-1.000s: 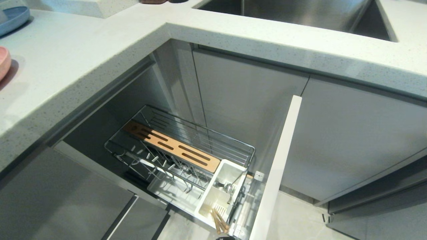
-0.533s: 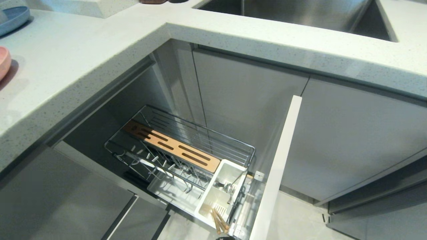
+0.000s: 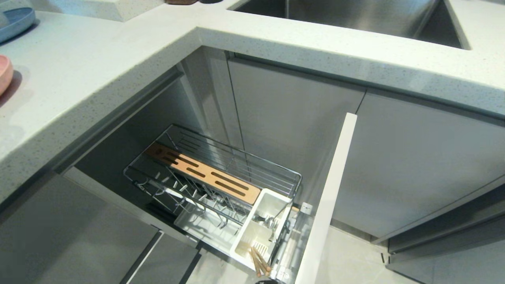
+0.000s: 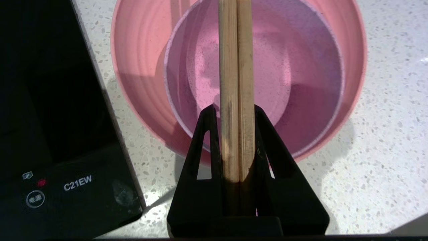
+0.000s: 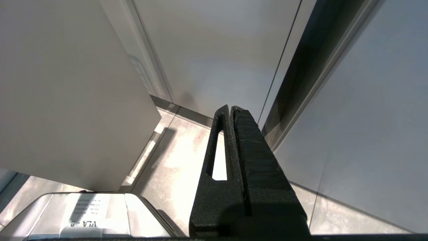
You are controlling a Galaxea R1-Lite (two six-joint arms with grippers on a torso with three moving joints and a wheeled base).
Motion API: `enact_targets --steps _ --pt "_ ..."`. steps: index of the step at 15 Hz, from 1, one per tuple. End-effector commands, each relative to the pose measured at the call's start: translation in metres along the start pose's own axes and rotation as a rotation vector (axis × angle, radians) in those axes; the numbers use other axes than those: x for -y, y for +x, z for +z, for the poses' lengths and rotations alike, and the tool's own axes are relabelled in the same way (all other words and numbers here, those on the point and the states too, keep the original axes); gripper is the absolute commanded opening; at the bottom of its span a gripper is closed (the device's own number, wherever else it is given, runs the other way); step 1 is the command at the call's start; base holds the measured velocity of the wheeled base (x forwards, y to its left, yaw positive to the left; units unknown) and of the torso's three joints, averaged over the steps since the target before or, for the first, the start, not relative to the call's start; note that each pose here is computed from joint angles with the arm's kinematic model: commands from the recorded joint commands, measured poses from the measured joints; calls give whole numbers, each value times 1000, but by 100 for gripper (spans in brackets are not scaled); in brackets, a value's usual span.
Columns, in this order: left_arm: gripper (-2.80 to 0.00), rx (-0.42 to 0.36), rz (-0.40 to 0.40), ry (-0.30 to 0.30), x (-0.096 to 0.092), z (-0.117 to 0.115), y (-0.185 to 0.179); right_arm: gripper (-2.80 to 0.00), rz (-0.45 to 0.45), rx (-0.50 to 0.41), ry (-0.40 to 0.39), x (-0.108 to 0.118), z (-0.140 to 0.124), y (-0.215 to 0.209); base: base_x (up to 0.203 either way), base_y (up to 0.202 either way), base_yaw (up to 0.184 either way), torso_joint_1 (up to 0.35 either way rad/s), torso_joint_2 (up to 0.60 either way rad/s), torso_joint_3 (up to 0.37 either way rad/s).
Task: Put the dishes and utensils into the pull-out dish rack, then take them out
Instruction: Take the chopsticks out of the cupboard
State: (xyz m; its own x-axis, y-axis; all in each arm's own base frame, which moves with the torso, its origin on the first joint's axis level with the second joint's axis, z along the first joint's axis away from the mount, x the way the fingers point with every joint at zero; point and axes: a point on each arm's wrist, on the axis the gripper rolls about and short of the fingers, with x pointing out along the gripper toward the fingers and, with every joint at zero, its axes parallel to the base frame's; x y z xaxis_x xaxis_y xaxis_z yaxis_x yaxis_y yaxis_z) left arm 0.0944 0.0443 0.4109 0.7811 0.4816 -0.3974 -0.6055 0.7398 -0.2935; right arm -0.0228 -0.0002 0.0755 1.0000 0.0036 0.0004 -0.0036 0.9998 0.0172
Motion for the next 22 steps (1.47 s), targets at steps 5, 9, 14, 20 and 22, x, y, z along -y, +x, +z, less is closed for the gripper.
enact_targets --steps 5,9,14,20,22 --pt "-280 -44 19 -6 3 2 20 -280 1 -2 0 0 0 0 0 0 0 0 0 0" --pt "-280 -43 19 -6 3 3 21 -280 1 -1 0 0 0 0 0 0 0 0 0 0" --pt "-280 73 -27 -81 3 9 2 -280 1 -1 0 0 0 0 0 0 0 0 0 0" --pt "-280 137 16 -208 -8 5 -24 -280 0 -1 1 0 0 0 0 0 0 0 0 0" --pt "-280 133 -2 -274 -13 0 -37 -280 1 -2 0 0 0 0 0 0 0 0 0 0"
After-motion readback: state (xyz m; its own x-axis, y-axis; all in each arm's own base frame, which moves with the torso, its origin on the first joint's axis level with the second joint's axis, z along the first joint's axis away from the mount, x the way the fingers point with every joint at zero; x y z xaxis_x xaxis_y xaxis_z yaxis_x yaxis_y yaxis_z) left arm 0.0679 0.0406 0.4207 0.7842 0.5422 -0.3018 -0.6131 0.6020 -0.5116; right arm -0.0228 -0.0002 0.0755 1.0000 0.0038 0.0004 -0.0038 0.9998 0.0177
